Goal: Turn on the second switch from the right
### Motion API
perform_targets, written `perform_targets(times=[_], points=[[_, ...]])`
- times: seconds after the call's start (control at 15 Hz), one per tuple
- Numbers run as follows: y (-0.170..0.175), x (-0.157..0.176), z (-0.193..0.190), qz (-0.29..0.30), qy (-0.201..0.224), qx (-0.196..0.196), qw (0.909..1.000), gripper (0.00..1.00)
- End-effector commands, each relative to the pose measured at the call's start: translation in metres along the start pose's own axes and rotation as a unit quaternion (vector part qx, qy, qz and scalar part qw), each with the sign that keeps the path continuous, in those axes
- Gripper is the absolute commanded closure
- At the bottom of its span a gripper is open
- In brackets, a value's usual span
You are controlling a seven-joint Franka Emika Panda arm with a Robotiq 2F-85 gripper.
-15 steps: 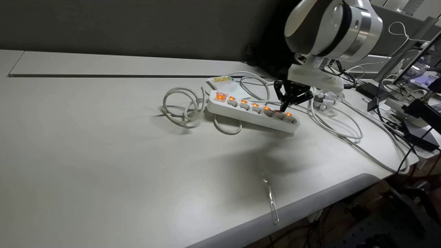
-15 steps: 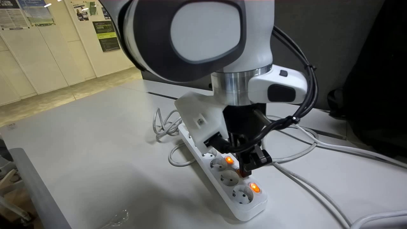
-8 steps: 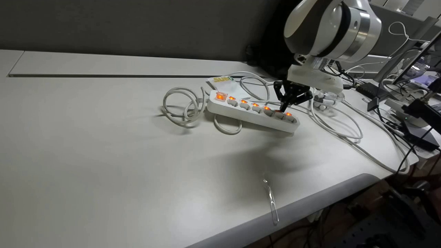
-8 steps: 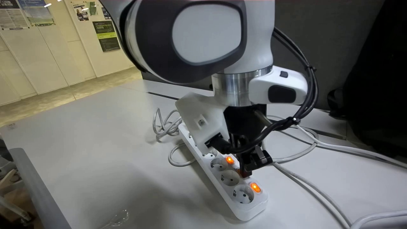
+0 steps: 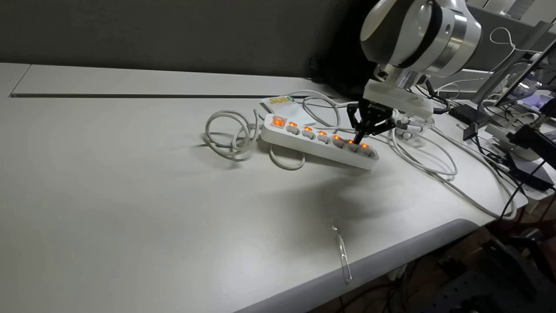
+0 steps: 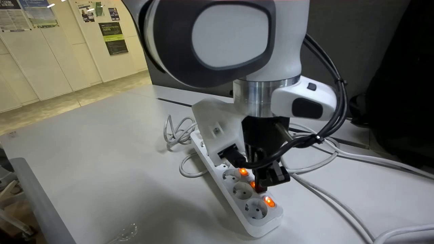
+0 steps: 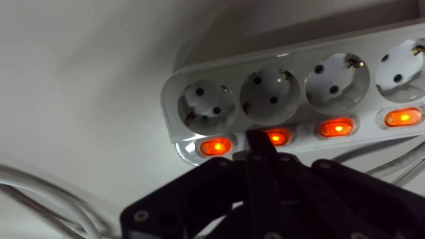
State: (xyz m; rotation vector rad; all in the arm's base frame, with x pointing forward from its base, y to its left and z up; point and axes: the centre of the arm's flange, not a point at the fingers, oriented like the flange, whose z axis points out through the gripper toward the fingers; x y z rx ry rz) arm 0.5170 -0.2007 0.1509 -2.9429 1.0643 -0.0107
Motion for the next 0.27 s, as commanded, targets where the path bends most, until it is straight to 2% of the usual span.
perform_targets(times=[0.0,0.2], points=[[0.0081,0.0084,0.0169,0.029,-0.038,0.009,0.9988,1.0],[0.0127,0.0081,0.0148,0.045,-0.055,0.018,0.9973,1.0]])
